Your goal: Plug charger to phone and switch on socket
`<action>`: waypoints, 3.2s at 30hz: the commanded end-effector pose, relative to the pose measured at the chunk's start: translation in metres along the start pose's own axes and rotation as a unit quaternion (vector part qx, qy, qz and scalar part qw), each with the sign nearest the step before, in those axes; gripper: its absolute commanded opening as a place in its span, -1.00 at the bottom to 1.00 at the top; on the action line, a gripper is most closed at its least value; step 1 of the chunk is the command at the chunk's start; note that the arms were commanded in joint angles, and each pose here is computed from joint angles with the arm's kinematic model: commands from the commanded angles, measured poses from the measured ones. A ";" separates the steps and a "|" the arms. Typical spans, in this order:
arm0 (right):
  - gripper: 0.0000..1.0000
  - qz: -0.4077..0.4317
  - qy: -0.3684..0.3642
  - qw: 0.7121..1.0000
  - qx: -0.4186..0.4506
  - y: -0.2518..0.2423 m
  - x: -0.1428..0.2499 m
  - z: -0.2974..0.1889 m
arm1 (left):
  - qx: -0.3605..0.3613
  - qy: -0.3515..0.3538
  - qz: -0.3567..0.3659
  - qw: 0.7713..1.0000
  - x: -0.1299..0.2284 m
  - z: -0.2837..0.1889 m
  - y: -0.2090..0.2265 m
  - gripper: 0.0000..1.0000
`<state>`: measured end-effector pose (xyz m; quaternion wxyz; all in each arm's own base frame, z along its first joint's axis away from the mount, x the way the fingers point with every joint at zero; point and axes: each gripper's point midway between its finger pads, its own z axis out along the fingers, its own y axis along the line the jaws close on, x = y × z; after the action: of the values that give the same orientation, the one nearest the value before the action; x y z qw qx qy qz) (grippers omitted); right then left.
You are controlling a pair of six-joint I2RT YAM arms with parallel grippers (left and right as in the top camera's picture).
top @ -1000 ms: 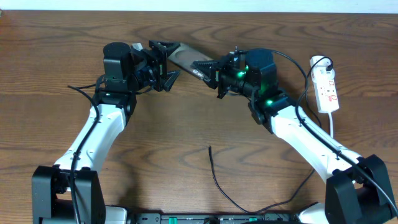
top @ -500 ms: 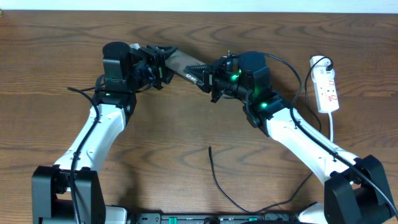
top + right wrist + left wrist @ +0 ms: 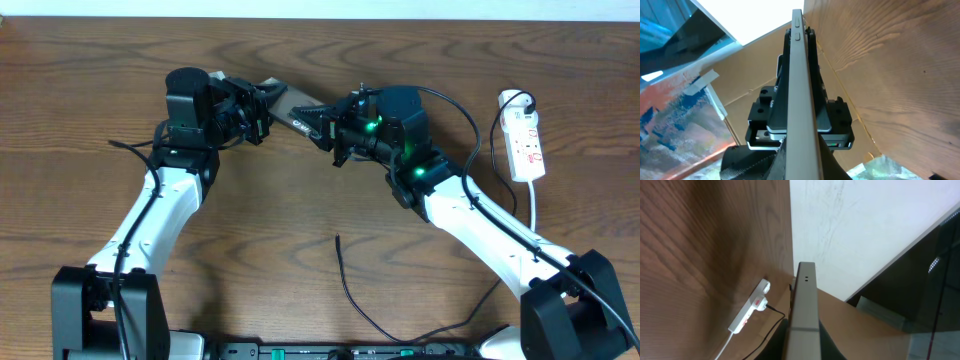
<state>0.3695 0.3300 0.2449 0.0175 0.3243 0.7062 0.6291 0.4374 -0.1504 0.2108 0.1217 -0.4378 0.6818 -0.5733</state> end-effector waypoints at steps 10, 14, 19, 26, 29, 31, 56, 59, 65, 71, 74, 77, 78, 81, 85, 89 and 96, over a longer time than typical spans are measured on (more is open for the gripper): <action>-0.98 -0.013 0.015 1.000 -0.003 0.006 0.011 0.002 | 0.012 -0.008 0.029 0.999 -0.001 -0.004 -0.008 -0.85; -0.52 -0.038 0.013 0.999 -0.003 0.006 0.010 0.001 | 0.012 -0.010 0.033 0.999 -0.002 -0.005 -0.009 -0.85; 0.99 -0.074 0.009 0.997 -0.005 0.007 0.008 0.001 | 0.017 -0.027 0.040 0.999 -0.016 -0.012 -0.011 -0.85; 0.99 -0.209 0.008 0.978 -0.007 0.008 0.004 -0.002 | 0.030 -0.046 0.077 0.996 -0.049 -0.037 -0.018 -0.86; 0.99 -0.269 0.011 0.963 -0.009 0.010 -0.002 -0.006 | 0.039 -0.030 0.134 0.990 -0.060 -0.055 -0.022 -0.86; 0.98 -0.290 0.010 0.957 -0.010 0.011 -0.005 -0.009 | 0.045 -0.022 0.151 0.987 -0.066 -0.066 -0.023 -0.86; 0.97 -0.386 -0.019 0.841 0.380 -0.112 0.001 -0.047 | 0.106 0.035 0.310 0.944 -0.071 -0.120 -0.039 -0.86; 0.89 -0.380 -0.044 0.816 0.434 -0.135 0.007 -0.054 | 0.106 0.035 0.310 0.944 -0.071 -0.120 -0.039 -0.85; 0.79 -0.363 -0.044 0.785 0.500 -0.174 0.014 -0.059 | 0.106 0.035 0.310 0.944 -0.071 -0.120 -0.039 -0.85; 0.67 -0.343 -0.022 0.756 0.557 -0.219 0.011 -0.056 | 0.106 0.035 0.310 0.944 -0.071 -0.120 -0.039 -0.85; 0.62 -0.332 -0.009 0.745 0.579 -0.240 0.010 -0.055 | 0.106 0.035 0.310 0.944 -0.071 -0.120 -0.039 -0.86; 0.55 -0.317 -0.005 0.734 0.601 -0.252 0.009 -0.061 | 0.106 0.035 0.312 0.944 -0.071 -0.120 -0.039 -0.86; 0.52 -0.314 -0.005 0.731 0.605 -0.253 0.009 -0.063 | 0.106 0.035 0.312 0.944 -0.071 -0.120 -0.039 -0.86; 0.37 -0.308 -0.006 0.728 0.612 -0.255 0.009 -0.067 | 0.106 0.035 0.312 0.944 -0.071 -0.120 -0.039 -0.85; 0.25 -0.300 -0.008 0.724 0.621 -0.260 0.010 -0.073 | 0.106 0.035 0.312 0.944 -0.071 -0.120 -0.039 -0.86; 0.22 -0.301 -0.003 0.718 0.627 -0.270 0.011 -0.077 | 0.106 0.034 0.312 0.944 -0.072 -0.120 -0.039 -0.86; 0.15 -0.294 -0.005 0.716 0.633 -0.285 0.010 -0.083 | 0.106 0.033 0.312 0.944 -0.072 -0.120 -0.039 -0.86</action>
<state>0.2048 0.2658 0.0141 -0.0064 0.0316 0.9995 0.0069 0.4214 -0.0135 0.2505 0.3080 -0.1880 0.7239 -0.5880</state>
